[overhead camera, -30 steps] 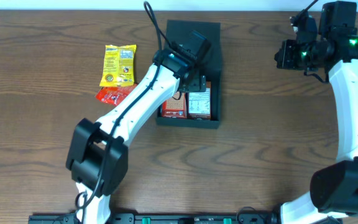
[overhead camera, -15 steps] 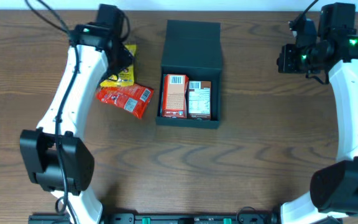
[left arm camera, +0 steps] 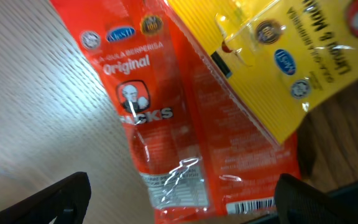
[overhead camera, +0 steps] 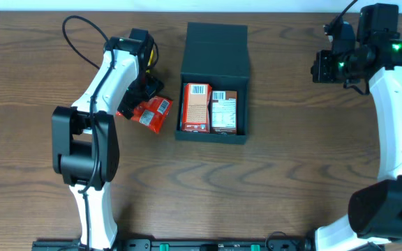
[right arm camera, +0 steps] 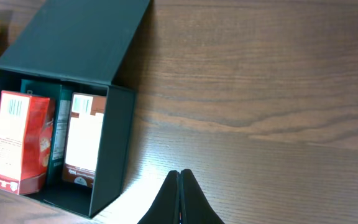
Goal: Pack container
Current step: 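Reach the left gripper to the red pouch and grasp it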
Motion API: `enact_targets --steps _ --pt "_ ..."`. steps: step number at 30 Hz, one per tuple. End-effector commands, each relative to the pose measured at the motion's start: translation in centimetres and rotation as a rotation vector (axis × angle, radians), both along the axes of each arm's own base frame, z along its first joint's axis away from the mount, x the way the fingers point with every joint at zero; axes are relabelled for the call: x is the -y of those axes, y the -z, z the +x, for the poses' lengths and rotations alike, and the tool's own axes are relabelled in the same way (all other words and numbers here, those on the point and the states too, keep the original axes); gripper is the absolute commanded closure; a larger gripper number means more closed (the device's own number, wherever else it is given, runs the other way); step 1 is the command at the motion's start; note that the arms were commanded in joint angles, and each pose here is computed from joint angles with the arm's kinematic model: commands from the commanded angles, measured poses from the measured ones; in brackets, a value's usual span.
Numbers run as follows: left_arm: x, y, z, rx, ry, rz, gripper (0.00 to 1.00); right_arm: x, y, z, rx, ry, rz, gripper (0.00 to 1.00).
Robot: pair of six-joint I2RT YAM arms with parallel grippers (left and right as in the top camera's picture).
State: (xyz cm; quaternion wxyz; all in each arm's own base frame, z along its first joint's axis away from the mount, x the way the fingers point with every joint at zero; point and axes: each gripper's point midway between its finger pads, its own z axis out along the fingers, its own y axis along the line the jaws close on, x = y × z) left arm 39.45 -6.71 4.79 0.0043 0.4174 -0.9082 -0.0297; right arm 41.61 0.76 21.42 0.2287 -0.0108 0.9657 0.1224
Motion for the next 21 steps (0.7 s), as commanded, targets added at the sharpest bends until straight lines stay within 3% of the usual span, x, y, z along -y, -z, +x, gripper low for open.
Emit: enact_targets --steps 1,9,14,21 --pt "0.2 1.7 -0.3 -0.038 -0.071 -0.005 0.05 0.3 0.0 0.0 0.001 -0.004 -0.008 0.98" --pt "0.6 3.7 2.1 0.028 -0.062 -0.019 0.04 0.3 0.0 0.0 0.002 -0.004 -0.009 0.98" --pt "0.7 4.8 2.1 0.016 -0.061 -0.017 0.01 0.3 0.0 0.0 0.002 -0.004 -0.009 0.98" --pt "0.6 5.4 1.6 -0.013 -0.062 -0.011 0.51 0.3 0.0 0.0 0.003 -0.004 -0.009 0.99"
